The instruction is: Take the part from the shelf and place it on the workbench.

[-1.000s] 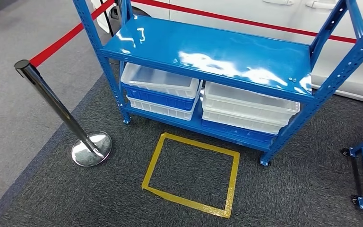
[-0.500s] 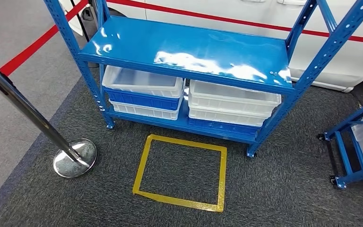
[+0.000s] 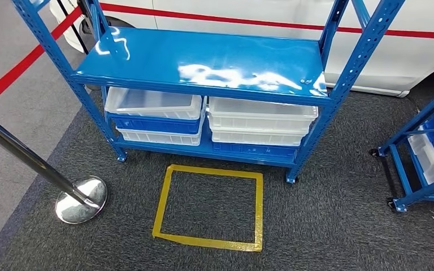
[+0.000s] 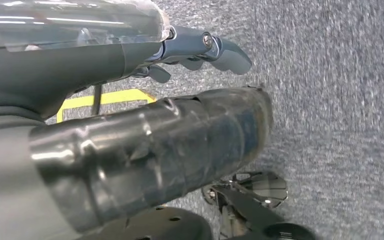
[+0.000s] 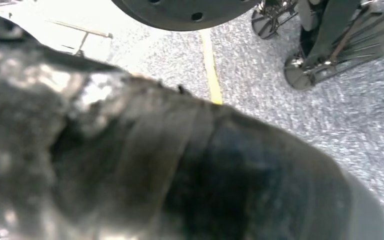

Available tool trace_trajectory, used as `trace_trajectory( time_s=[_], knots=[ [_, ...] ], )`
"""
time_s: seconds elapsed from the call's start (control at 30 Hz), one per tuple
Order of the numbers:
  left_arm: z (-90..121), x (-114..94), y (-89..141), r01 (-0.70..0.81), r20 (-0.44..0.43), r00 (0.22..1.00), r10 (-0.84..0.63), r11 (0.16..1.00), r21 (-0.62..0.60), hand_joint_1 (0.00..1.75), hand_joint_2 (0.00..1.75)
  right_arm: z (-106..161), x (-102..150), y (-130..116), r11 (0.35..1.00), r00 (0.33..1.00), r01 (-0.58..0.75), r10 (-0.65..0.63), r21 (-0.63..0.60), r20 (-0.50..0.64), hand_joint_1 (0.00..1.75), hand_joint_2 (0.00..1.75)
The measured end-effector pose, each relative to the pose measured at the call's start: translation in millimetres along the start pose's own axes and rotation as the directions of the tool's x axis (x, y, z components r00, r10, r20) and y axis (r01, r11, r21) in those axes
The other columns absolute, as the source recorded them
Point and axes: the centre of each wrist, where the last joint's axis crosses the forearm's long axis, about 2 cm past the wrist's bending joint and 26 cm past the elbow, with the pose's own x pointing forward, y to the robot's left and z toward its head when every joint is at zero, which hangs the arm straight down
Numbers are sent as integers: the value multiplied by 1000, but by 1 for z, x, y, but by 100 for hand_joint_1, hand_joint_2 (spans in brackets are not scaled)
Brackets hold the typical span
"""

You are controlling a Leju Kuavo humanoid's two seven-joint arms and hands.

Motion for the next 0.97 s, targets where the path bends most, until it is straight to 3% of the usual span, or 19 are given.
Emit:
trace_trajectory(
  time_s=[0.03, 0.17, 0.53, 0.67, 0.97],
  knots=[
    [0, -1, 0, 2, -2, 1000, -2, 1000, -1, 0, 0, 0, 0, 0, 1000, 1000, -6, 6, 2, -12, 0, 0],
    [1, -2, 0, 11, -4, 1000, -11, 1000, -5, 0, 175, 1, -1, 2, 1000, 998, -23, 24, 18, -52, 0, 0],
    [0, 1, 0, 22, 4, 1000, -22, 1000, -13, 0, 175, 2, -1, 5, 998, 992, -57, 60, 34, -112, 0, 0],
    [0, 1, 0, 28, 15, 1000, -27, 999, -27, 0, 175, 2, -1, 5, 997, 991, -66, 70, 35, -118, 0, 175],
    [-1, 2, -1, 35, 42, 999, -33, 999, -36, 0, 175, 2, 0, 6, 994, 992, -86, 92, 72, -82, 0, 175]
  ],
)
